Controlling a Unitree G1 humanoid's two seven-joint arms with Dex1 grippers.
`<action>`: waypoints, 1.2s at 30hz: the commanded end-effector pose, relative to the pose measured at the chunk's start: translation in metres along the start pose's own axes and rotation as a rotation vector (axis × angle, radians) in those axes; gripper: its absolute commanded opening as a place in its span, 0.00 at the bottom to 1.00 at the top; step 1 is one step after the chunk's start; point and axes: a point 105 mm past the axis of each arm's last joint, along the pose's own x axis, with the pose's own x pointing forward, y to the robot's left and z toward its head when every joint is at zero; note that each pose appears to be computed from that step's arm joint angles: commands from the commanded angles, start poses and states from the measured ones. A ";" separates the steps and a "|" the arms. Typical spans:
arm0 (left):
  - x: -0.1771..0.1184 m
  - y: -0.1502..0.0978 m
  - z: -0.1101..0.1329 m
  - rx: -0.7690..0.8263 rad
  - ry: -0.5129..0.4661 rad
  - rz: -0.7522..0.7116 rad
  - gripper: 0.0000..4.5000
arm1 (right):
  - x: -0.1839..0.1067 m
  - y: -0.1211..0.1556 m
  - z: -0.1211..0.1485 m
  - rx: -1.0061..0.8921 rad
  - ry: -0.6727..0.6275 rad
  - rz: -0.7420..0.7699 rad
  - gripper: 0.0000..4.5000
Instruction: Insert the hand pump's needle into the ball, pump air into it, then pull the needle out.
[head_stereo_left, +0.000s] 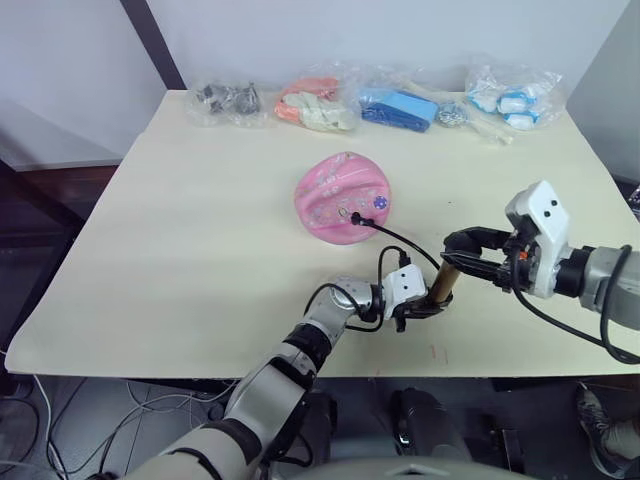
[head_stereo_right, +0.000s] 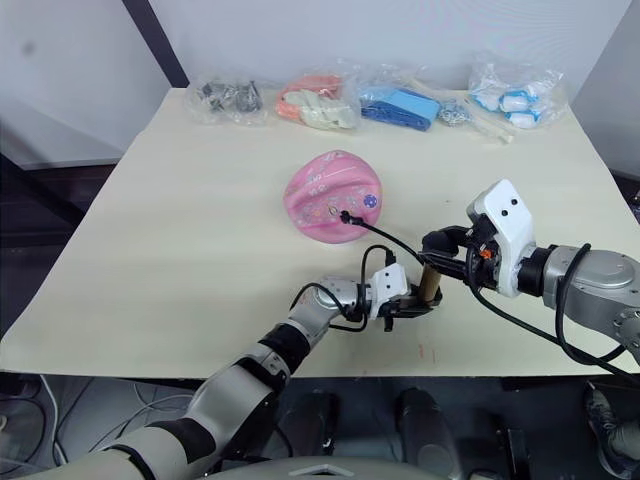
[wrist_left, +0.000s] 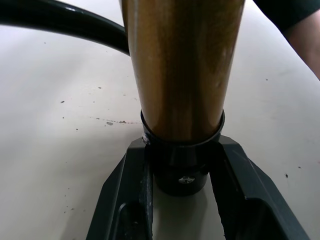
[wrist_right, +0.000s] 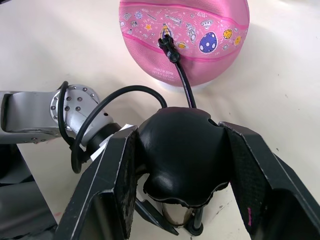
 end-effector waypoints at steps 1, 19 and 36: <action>0.003 -0.007 -0.010 0.020 0.048 -0.012 0.24 | -0.002 -0.005 -0.001 -0.029 -0.010 -0.018 0.44; 0.001 -0.012 -0.026 -0.006 0.108 -0.014 0.24 | -0.048 -0.016 0.084 -0.144 -0.134 -0.062 0.44; -0.001 -0.013 -0.026 -0.002 0.109 -0.020 0.24 | -0.012 -0.018 -0.004 0.049 0.024 -0.075 0.44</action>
